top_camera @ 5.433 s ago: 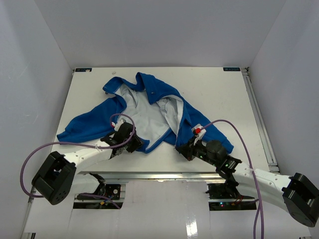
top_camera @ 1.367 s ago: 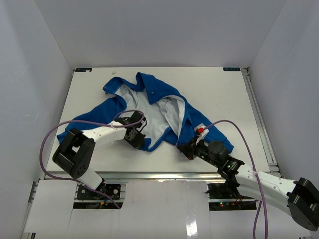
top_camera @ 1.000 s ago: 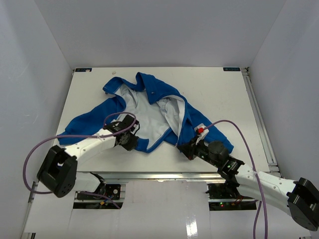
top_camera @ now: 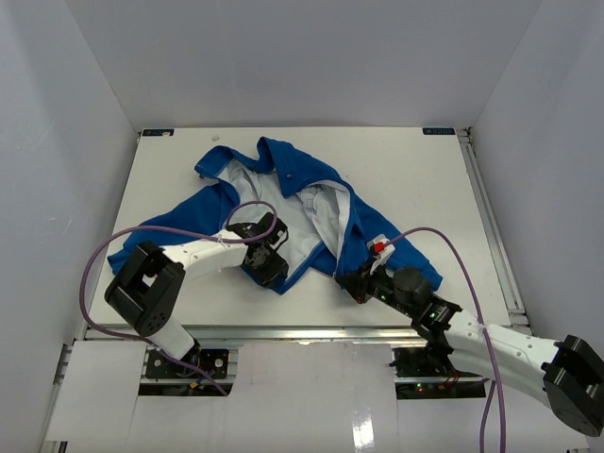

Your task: Zip up the jacket

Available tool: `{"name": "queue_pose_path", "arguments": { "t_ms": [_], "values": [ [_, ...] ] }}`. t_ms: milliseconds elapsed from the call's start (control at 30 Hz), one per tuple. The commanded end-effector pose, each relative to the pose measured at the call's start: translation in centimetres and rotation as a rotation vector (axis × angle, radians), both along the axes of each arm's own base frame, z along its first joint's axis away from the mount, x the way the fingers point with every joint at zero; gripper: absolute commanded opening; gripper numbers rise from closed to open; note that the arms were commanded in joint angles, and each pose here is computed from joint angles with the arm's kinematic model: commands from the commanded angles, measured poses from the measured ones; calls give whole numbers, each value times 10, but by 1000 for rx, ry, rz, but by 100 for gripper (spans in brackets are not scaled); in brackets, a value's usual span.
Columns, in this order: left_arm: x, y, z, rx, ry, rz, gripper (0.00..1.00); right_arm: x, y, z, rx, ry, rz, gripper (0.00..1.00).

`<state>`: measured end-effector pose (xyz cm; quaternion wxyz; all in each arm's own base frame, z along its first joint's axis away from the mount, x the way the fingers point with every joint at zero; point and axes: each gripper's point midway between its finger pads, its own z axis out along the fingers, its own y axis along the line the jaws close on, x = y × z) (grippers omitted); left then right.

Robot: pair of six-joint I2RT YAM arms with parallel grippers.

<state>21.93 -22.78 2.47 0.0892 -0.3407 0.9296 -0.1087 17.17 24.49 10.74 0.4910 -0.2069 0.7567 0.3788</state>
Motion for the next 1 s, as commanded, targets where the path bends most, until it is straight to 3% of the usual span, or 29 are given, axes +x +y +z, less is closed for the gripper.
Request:
{"name": "queue_pose_path", "arguments": {
  "t_ms": [0, 200, 467, 633, 967],
  "values": [
    [-7, 12, -16, 52, 18, 46, 45, 5, 2, 16, 26, -46, -10, 8],
    [-11, 19, -28, 94, 39, 45, 32, 5, 2, 17, 30, -48, -11, 8],
    [-17, 28, -40, 115, 30, 14, 1, 4, 1, 18, 35, -50, -10, 8],
    [-17, 34, -39, 128, 6, 13, 0, 4, 2, 18, 36, -49, -8, 8],
    [20, 44, 19, 216, -262, -211, 0, 3, 10, 26, 36, -43, 30, 8]
  ]
}}
